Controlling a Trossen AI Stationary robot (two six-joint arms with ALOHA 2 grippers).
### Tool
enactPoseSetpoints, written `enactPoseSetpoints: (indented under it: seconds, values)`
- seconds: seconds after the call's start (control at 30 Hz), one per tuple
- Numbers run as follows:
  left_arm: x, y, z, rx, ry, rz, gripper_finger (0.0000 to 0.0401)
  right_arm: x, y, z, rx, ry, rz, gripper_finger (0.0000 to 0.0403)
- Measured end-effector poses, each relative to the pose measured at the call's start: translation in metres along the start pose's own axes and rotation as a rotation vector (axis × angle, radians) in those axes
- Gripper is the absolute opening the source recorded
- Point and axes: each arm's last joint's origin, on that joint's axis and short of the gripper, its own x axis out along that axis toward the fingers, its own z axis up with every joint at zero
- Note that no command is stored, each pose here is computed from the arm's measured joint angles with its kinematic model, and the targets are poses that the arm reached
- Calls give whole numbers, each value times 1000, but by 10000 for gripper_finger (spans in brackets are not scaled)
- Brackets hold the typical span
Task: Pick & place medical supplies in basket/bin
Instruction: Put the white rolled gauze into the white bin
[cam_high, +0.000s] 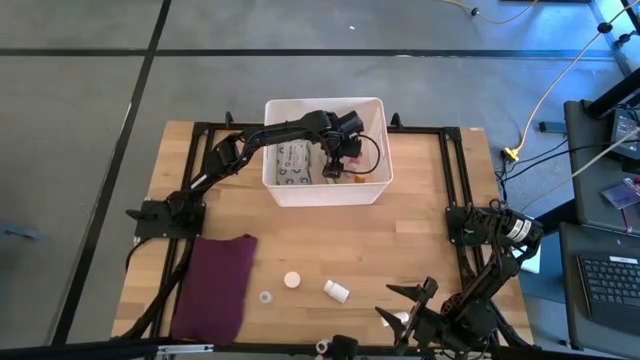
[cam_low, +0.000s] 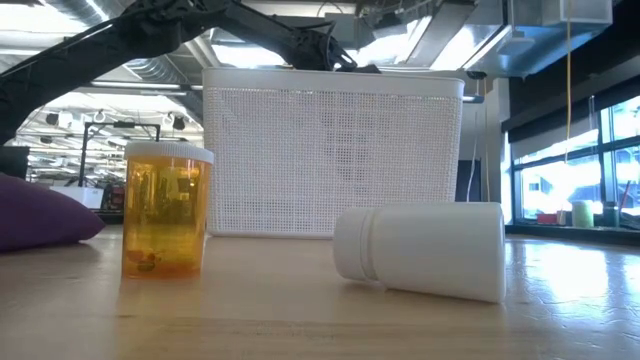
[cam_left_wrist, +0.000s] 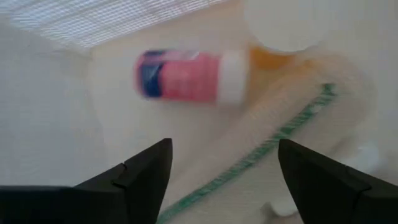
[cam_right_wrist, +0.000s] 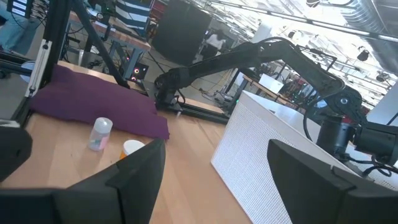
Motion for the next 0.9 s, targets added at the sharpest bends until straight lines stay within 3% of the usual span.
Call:
enactPoseSetpoints:
  seconds: [0.3, 0.4, 0.63, 0.9]
  values:
    - [-1, 4, 4, -21, -20, 72, 291, 0, 0, 0, 0, 0, 0, 282]
    - [-16, 7, 6, -18, -6, 124, 291, 0, 0, 0, -1, 0, 0, 282]
    - [-118, 15, 14, -76, -198, 250, 291, 0, 0, 0, -4, 0, 0, 282]
    - [-247, 8, -18, -198, -520, 127, 291, 0, -1, -12, 9, 0, 0, 282]
